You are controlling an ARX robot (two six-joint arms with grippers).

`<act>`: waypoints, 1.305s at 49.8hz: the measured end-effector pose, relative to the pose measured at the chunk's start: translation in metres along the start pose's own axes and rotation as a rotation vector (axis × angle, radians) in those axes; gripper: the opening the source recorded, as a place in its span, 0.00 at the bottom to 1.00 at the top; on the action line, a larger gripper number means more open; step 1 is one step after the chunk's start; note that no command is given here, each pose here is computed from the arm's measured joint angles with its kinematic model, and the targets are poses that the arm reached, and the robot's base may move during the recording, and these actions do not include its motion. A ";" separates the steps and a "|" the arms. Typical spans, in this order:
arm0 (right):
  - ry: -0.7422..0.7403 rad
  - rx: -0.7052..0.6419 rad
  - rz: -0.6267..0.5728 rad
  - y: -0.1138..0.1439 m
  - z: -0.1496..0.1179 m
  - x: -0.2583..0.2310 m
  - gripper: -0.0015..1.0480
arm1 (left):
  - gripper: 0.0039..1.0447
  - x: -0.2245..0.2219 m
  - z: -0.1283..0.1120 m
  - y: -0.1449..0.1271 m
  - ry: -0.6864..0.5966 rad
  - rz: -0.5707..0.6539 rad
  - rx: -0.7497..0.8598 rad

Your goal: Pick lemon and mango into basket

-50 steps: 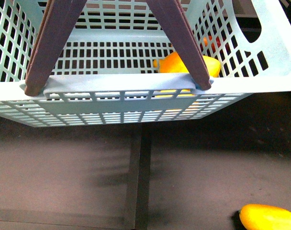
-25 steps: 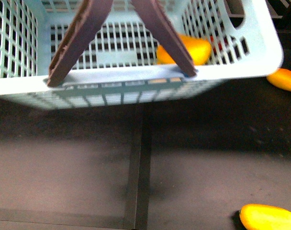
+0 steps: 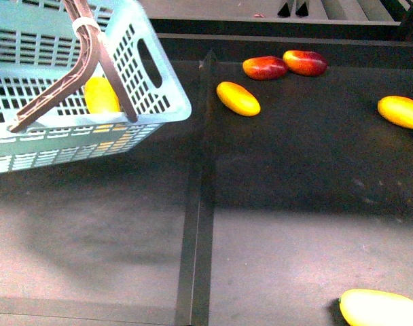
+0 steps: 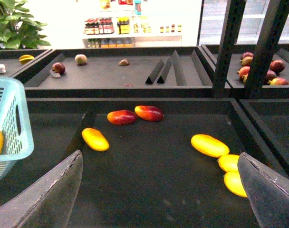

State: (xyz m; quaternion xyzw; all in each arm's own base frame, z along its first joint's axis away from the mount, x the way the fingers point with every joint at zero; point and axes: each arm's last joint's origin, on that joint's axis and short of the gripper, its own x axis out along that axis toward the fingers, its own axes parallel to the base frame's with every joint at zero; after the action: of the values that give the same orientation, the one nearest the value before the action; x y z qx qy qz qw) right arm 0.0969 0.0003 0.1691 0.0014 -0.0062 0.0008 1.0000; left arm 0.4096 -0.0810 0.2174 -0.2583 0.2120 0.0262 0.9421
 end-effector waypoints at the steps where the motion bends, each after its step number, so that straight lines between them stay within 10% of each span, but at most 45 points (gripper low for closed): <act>1: 0.000 0.000 0.000 0.000 0.000 0.000 0.92 | 0.08 0.007 0.001 0.004 -0.001 0.012 -0.022; 18: 0.000 0.000 0.000 0.000 0.000 0.000 0.92 | 0.08 0.100 0.053 0.058 -0.143 0.174 -0.550; 42: 0.000 0.000 0.000 0.000 0.000 0.000 0.92 | 0.08 0.096 0.026 0.085 -0.241 0.308 -0.847; 65: 0.000 0.000 0.000 0.000 0.000 0.000 0.92 | 0.81 0.013 0.040 0.083 -0.341 0.464 -0.843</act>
State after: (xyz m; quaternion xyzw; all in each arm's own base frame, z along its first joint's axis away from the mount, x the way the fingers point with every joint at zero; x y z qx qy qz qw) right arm 0.0969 0.0003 0.1691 0.0014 -0.0062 0.0008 1.0000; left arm 0.4237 0.0100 0.2041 -0.5542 0.0781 0.3595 0.7467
